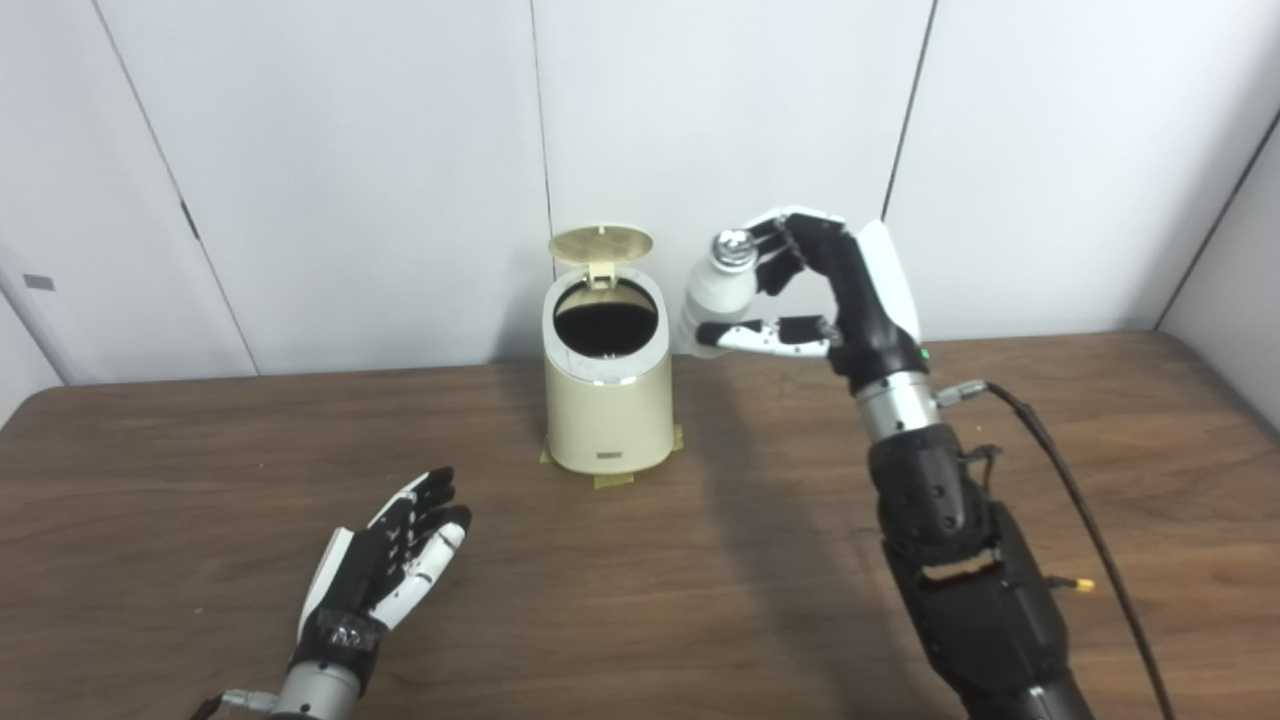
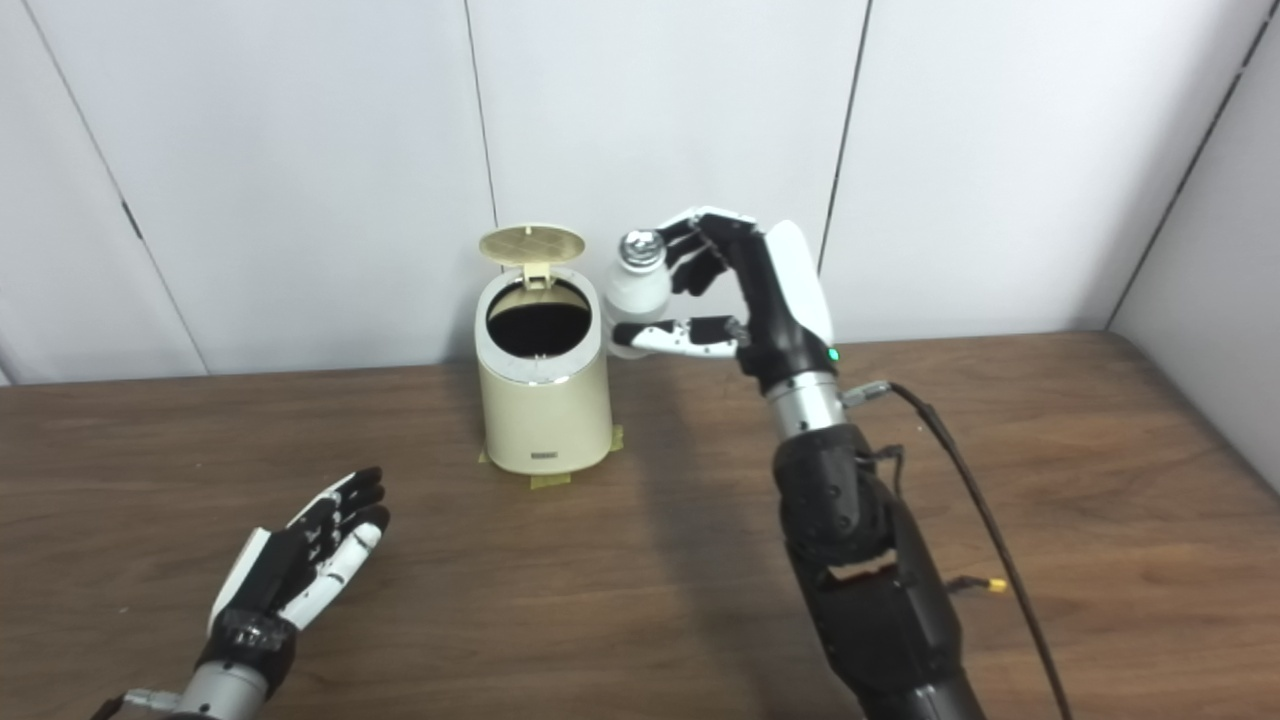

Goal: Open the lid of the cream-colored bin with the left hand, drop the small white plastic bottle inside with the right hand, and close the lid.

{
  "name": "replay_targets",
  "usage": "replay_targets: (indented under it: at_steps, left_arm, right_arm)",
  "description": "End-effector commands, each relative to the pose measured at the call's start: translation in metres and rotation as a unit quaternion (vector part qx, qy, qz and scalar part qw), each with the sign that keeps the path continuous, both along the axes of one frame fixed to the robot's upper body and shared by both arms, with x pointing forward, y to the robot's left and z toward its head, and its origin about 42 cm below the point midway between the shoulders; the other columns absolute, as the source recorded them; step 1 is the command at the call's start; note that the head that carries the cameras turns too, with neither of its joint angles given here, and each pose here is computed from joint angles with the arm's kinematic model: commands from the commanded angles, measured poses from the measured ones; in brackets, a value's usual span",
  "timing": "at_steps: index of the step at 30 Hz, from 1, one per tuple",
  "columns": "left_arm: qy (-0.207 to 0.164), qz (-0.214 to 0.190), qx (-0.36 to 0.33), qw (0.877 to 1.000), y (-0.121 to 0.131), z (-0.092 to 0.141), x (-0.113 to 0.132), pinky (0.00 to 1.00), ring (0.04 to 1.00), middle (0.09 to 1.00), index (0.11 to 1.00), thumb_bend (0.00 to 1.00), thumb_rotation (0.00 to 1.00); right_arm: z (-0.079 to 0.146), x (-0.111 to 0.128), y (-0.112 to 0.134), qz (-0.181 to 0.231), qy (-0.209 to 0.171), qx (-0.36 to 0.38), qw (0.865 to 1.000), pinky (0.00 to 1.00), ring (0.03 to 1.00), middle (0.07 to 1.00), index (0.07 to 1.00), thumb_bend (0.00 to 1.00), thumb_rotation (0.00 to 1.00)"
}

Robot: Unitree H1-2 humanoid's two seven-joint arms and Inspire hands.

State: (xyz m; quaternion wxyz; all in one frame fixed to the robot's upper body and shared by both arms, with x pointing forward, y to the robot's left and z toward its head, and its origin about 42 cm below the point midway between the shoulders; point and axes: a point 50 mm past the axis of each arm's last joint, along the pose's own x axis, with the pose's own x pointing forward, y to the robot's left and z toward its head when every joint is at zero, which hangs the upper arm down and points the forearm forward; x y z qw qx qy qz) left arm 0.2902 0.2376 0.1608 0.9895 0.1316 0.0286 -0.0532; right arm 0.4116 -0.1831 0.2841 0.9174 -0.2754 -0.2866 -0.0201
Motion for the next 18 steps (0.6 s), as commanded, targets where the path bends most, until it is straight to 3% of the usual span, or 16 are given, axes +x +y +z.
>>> replay_targets:
  at_steps: [1,7,12,18]
  left_arm:
    - [-0.014,-0.002,-0.002,1.0,-0.005,0.005,0.002,0.86,0.891,0.897,0.923,0.52,0.58]
    - [-0.014,0.0,0.004,1.0,-0.009,0.002,0.001,0.86,0.891,0.892,0.921,0.54,0.61]
    - [-0.015,0.0,-0.004,1.0,-0.011,0.0,0.001,0.85,0.876,0.881,0.92,0.54,0.61]
    - [-0.019,0.0,-0.001,1.0,-0.014,0.0,0.0,0.85,0.874,0.879,0.921,0.54,0.62]
  right_arm:
    - [0.033,0.008,0.011,0.017,-0.064,0.006,0.998,0.41,0.431,0.488,0.495,0.52,0.0]
    - [0.035,0.024,0.027,0.026,-0.069,0.02,0.997,0.41,0.43,0.496,0.493,0.52,0.0]
    - [0.032,0.038,0.036,0.009,-0.071,0.013,0.997,0.39,0.42,0.495,0.497,0.52,0.0]
    - [0.031,0.05,0.047,0.025,-0.061,0.038,0.997,0.39,0.422,0.49,0.501,0.52,0.0]
